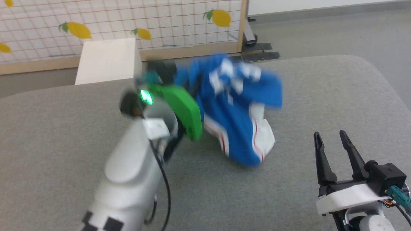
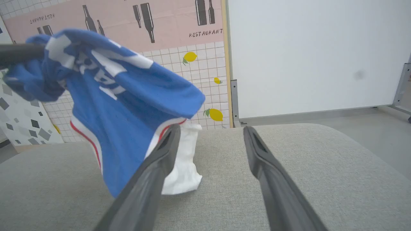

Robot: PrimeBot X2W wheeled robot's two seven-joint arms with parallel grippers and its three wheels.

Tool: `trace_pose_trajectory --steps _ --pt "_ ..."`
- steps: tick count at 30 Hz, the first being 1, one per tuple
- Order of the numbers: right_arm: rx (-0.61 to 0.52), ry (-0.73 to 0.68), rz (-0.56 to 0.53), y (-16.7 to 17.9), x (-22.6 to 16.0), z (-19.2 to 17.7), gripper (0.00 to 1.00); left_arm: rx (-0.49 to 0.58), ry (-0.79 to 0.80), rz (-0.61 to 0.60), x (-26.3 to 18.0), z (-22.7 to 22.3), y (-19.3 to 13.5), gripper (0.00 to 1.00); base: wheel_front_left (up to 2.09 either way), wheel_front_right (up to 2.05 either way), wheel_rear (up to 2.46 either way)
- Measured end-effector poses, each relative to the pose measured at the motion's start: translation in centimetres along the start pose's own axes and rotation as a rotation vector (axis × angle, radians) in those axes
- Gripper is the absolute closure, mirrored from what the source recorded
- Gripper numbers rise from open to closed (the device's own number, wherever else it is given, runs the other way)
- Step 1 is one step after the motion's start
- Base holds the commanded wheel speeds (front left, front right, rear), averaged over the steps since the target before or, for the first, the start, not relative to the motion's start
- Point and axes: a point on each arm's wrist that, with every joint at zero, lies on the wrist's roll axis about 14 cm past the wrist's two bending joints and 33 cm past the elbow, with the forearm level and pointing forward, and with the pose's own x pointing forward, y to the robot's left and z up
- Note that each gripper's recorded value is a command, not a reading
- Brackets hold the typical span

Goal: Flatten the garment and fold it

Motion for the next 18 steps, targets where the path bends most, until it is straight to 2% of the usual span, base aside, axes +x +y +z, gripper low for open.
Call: trace_pose_trajectory --steps 5,7,9,10,11,12,14,16,18 --pt "-0.006 0.010 -0.029 -0.9 -0.8 0.0 0.00 -0.025 0.515 -0.021 -3.5 -14.6 -1.9 1.00 0.00 0.00 0.00" --pt "-0.007 0.020 -0.032 -1.0 -0.7 -0.3 0.00 -0.035 0.716 -0.016 -6.2 -19.3 -2.0 1.00 0.00 0.00 0.00" --pt "-0.007 0.028 -0.032 -1.0 -0.6 -0.5 0.00 -0.039 0.836 -0.020 -8.1 -21.8 -2.2 1.00 0.00 0.00 0.00" --pt "-0.007 0.031 -0.028 -0.8 -0.5 -0.6 0.00 -0.047 0.861 -0.021 -8.5 -22.2 -2.3 0.87 0.00 0.00 0.00" --pt "-0.006 0.034 -0.023 -0.7 -0.4 -0.7 0.00 -0.058 0.865 -0.023 -8.6 -22.2 -2.4 0.51 0.00 0.00 0.00" --pt "-0.005 0.036 -0.019 -0.6 -0.3 -0.8 0.00 -0.067 0.854 -0.023 -8.5 -22.0 -2.3 0.00 0.00 0.00 0.00" --pt "-0.003 0.042 -0.007 -0.2 -0.1 -1.0 0.00 -0.079 0.774 -0.020 -7.7 -20.9 -2.3 0.00 0.00 0.00 0.00" --pt "0.000 0.046 0.004 0.2 0.2 -1.2 0.00 -0.109 0.619 0.000 -6.4 -18.6 -1.9 0.00 0.00 0.00 0.00" --pt "0.002 0.049 0.017 0.6 0.4 -1.4 0.00 -0.137 0.400 0.041 -5.0 -14.9 -0.8 0.00 0.00 0.00 0.00"
